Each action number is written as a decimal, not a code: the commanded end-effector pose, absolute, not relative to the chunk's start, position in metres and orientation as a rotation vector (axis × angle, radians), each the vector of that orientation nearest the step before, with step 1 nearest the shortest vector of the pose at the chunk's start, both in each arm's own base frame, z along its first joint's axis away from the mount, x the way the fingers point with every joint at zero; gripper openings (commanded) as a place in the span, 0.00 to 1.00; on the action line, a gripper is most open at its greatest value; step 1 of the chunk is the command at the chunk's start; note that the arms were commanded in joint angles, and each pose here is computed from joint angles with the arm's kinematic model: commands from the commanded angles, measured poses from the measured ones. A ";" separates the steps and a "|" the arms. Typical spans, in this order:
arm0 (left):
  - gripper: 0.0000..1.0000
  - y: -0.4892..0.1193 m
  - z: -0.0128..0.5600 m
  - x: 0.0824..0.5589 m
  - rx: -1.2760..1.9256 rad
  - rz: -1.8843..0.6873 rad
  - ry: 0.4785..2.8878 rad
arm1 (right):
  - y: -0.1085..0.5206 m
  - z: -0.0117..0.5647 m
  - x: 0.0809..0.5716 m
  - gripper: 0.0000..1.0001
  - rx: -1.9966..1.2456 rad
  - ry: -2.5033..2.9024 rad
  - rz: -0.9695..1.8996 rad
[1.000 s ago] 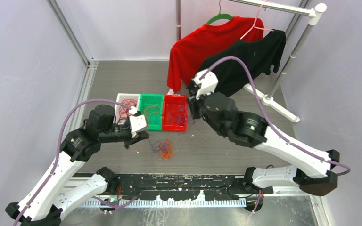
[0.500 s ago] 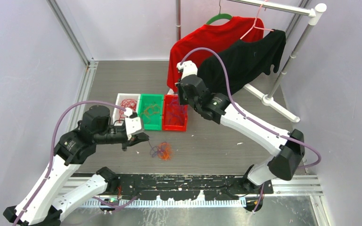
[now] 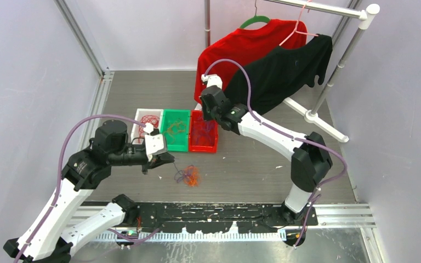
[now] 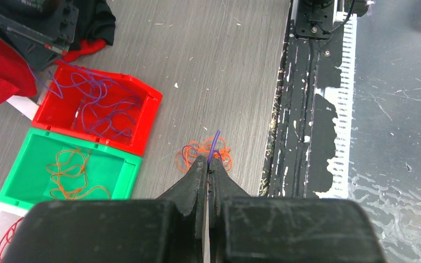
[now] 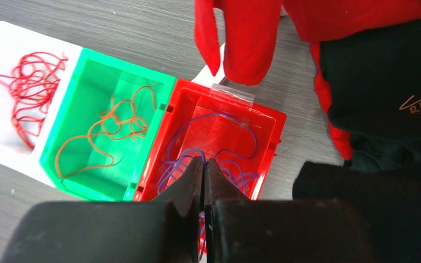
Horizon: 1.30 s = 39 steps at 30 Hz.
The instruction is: Untangle the cables
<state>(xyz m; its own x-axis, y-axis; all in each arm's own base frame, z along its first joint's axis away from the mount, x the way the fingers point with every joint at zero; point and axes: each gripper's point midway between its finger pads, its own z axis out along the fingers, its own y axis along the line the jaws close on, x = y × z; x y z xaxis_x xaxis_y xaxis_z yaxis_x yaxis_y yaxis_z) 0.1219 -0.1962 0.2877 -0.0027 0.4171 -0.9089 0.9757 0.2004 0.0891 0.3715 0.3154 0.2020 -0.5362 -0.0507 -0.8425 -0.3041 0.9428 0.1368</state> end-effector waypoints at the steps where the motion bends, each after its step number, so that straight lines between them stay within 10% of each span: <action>1: 0.00 -0.202 0.309 0.120 1.351 -0.801 1.499 | 0.325 0.197 0.390 0.01 -0.176 2.099 0.373; 13: 0.00 -0.205 0.318 0.122 1.349 -0.808 1.486 | 0.324 0.117 0.399 0.01 -0.178 2.235 0.235; 22: 0.00 -0.209 0.330 0.125 1.346 -0.819 1.474 | 0.322 0.167 0.382 0.52 -0.209 2.149 0.343; 39: 0.00 -0.221 0.367 0.136 1.299 -0.842 1.417 | 0.328 0.198 0.203 0.69 -0.570 1.758 0.991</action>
